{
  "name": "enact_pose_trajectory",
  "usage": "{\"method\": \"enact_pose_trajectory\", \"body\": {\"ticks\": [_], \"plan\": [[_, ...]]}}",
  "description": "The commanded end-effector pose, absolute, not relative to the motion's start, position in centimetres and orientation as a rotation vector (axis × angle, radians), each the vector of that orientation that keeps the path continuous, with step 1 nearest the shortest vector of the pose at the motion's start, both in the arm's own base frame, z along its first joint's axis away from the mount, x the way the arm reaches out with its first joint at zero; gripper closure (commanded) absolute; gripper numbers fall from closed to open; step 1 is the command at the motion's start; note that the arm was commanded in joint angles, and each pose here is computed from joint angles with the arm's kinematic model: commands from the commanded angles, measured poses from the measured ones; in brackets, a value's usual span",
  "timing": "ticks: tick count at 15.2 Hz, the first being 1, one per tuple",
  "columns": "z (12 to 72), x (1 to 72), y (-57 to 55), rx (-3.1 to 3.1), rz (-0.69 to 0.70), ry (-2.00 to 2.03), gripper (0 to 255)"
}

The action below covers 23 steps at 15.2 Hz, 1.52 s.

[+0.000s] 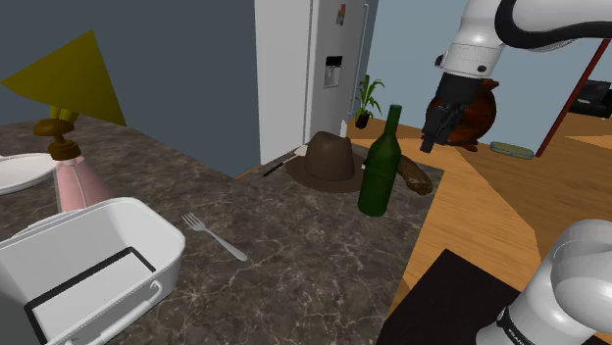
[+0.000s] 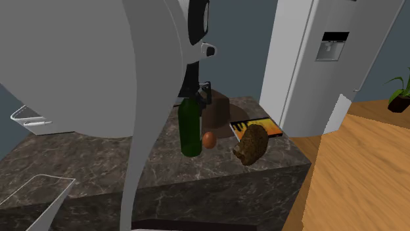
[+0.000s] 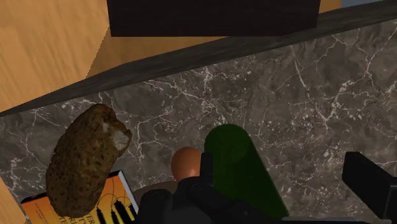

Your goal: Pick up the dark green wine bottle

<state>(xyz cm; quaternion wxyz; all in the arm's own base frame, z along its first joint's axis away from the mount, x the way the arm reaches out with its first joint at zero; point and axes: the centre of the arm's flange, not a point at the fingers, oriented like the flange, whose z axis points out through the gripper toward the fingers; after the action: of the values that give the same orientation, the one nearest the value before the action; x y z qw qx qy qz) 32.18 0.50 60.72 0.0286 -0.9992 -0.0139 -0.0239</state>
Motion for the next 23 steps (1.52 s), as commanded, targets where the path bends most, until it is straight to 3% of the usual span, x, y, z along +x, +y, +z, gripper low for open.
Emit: {"method": "enact_pose_trajectory", "body": {"ticks": [1, 13, 22, 23], "plan": [[60.7, 32.2, 0.5, -3.083, -0.074, -0.043, 0], [69.5, 45.9, 1.5, -3.115, 0.046, -0.133, 0], [65.5, 45.9, 1.5, -3.115, 0.046, -0.133, 0], [65.5, 45.9, 1.5, -3.116, 0.046, -0.133, 255]]}}
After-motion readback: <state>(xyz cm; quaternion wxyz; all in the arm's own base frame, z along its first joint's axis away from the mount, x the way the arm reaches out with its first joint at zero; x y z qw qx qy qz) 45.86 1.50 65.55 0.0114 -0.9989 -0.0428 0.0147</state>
